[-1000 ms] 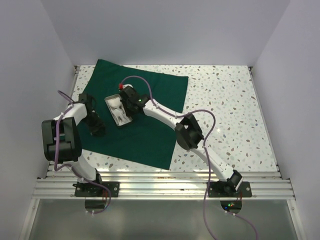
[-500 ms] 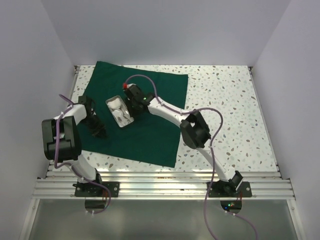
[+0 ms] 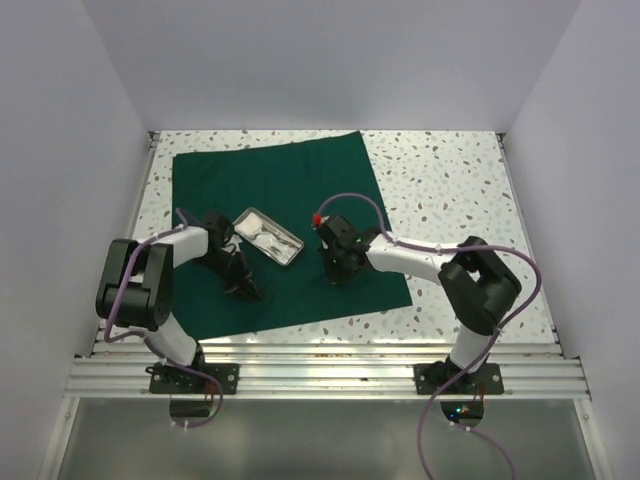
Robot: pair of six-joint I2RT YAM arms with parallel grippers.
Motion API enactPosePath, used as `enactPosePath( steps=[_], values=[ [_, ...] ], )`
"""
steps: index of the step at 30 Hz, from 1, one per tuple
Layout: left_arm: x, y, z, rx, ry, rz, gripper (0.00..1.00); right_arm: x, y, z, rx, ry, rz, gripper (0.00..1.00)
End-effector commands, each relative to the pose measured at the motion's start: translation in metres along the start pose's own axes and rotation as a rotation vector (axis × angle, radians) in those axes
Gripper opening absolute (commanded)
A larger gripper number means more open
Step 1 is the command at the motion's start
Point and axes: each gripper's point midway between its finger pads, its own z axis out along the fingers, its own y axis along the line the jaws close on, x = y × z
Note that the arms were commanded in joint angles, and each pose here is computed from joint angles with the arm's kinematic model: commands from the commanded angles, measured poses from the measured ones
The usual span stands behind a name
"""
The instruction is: Prepare the surgical pack
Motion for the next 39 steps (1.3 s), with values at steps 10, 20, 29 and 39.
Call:
enactPosePath(
  steps=[10, 20, 29, 39],
  values=[
    [0.053, -0.122, -0.043, 0.347, 0.033, 0.419, 0.37, 0.034, -0.139, 0.012, 0.232, 0.081, 0.419, 0.00],
    [-0.072, -0.139, -0.122, 0.188, -0.365, 0.322, 0.36, 0.018, -0.208, 0.058, 0.273, 0.212, 0.516, 0.00],
    [-0.166, -0.069, -0.129, 0.037, -0.475, 0.112, 0.35, -0.008, -0.239, 0.048, 0.290, 0.228, 0.730, 0.00],
    [-0.178, -0.041, -0.051, -0.010, -0.348, 0.075, 0.32, 0.016, -0.295, 0.000, 0.353, 0.276, 0.799, 0.00]
  ],
)
